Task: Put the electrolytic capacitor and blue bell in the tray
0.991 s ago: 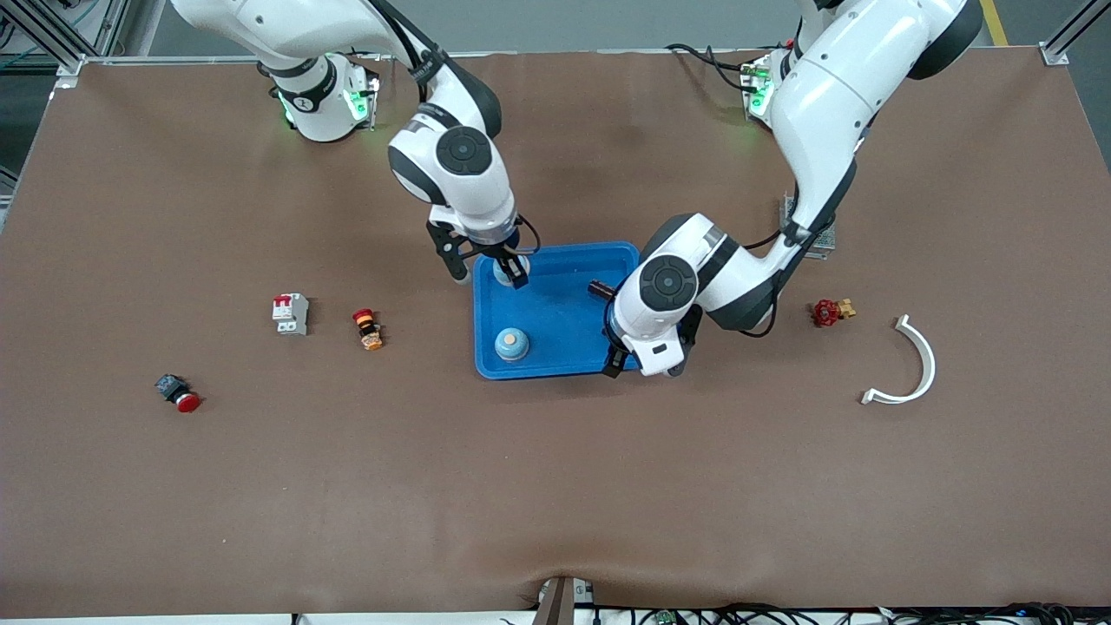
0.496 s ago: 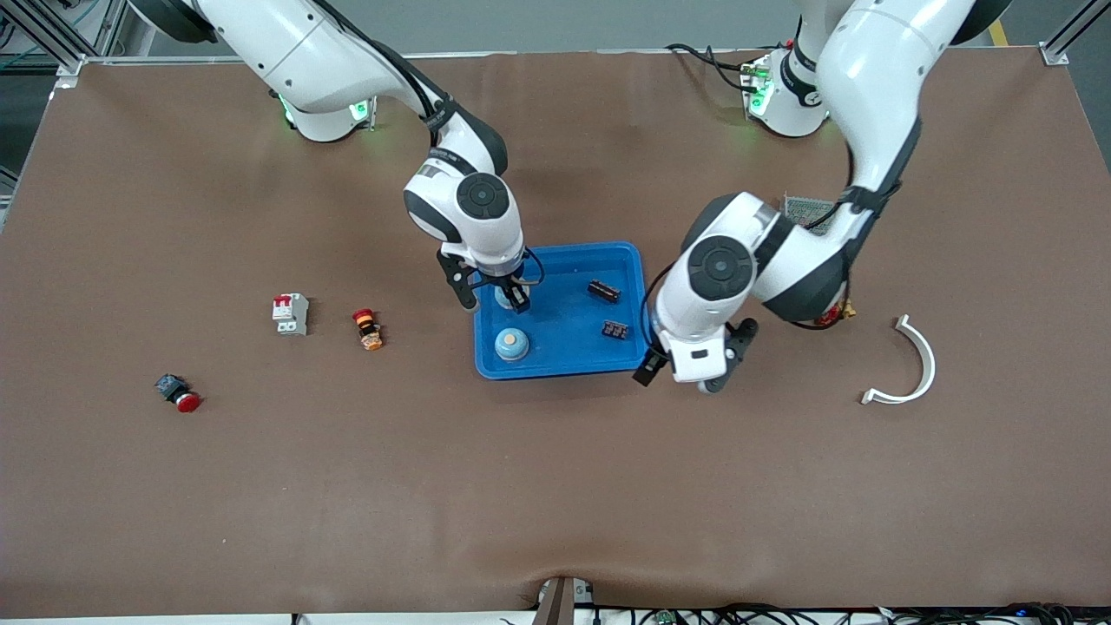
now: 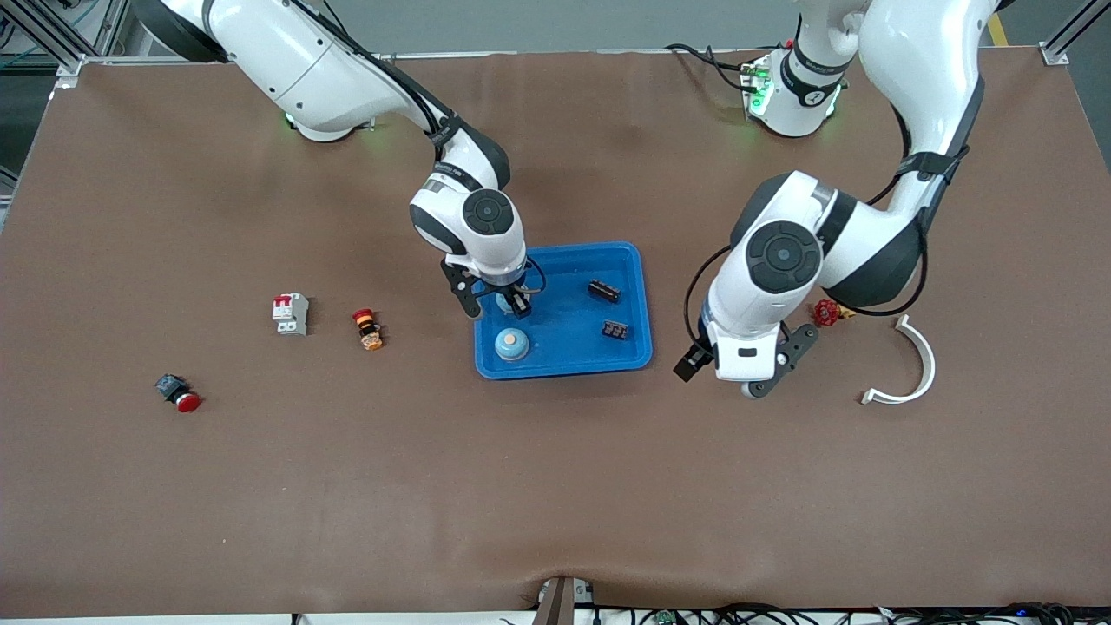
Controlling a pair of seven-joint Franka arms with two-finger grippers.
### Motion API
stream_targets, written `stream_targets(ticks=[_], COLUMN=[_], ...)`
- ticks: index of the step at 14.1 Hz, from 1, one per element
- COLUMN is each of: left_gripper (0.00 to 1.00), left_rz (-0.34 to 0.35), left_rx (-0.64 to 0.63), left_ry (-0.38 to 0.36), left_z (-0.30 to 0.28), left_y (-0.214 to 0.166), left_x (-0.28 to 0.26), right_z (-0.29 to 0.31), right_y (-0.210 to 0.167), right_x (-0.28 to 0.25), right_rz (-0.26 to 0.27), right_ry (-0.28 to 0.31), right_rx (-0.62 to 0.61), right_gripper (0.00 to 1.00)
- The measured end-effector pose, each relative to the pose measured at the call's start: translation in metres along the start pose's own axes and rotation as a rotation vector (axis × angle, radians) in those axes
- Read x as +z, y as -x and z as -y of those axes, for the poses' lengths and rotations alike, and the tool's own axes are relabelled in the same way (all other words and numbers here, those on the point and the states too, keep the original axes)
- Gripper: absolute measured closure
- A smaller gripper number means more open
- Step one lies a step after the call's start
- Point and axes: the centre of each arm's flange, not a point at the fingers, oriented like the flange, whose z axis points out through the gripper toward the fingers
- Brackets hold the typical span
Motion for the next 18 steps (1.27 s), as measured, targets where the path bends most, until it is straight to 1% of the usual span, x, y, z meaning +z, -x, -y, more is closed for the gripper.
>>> stream_targets(ticks=[3,4,5,6,7,9,11,13,15,18], left_gripper=[0.00,0.00,0.00,0.00,0.00,0.00,0.00,0.00,0.00,0.00], left_rz=[-0.009,-0.013,-0.017,-0.020,-0.023,-0.028,-0.034,-0.037,-0.041,-0.055], left_rx=[0.071,0.094,0.115,0.135,0.154,0.181,0.195,0.203,0.217,0.243], left_ry=[-0.015,-0.017,-0.022,-0.027,-0.033,-0.041,-0.040,-0.043,-0.041,-0.037], left_z=[0.012,0.016,0.020,0.024,0.029,0.036,0.042,0.048,0.051,0.062], left_y=[-0.013,-0.017,-0.021,-0.024,-0.027,-0.034,-0.041,-0.048,-0.052,-0.061], left_x=[-0.015,-0.021,-0.027,-0.033,-0.039,-0.049,-0.056,-0.061,-0.065,-0.081], right_z=[-0.001,0.000,0.002,0.005,0.010,0.016,0.023,0.031,0.037,0.040], right_y=[0.005,0.005,0.005,0.005,0.007,0.011,0.018,0.020,0.009,-0.035], right_x=[0.000,-0.001,-0.003,-0.007,-0.012,-0.024,-0.045,-0.069,-0.082,-0.103], right_rz=[-0.007,-0.011,-0.012,-0.011,-0.011,-0.022,-0.046,-0.062,-0.056,-0.014], right_ry=[-0.005,-0.009,-0.015,-0.026,-0.037,-0.027,0.008,0.030,0.043,0.092], right_rx=[-0.017,-0.022,-0.023,-0.024,-0.026,-0.044,-0.076,-0.104,-0.143,-0.238], right_gripper=[0.31,0.26,0.17,0.06,0.00,0.00,0.00,0.00,0.00,0.00])
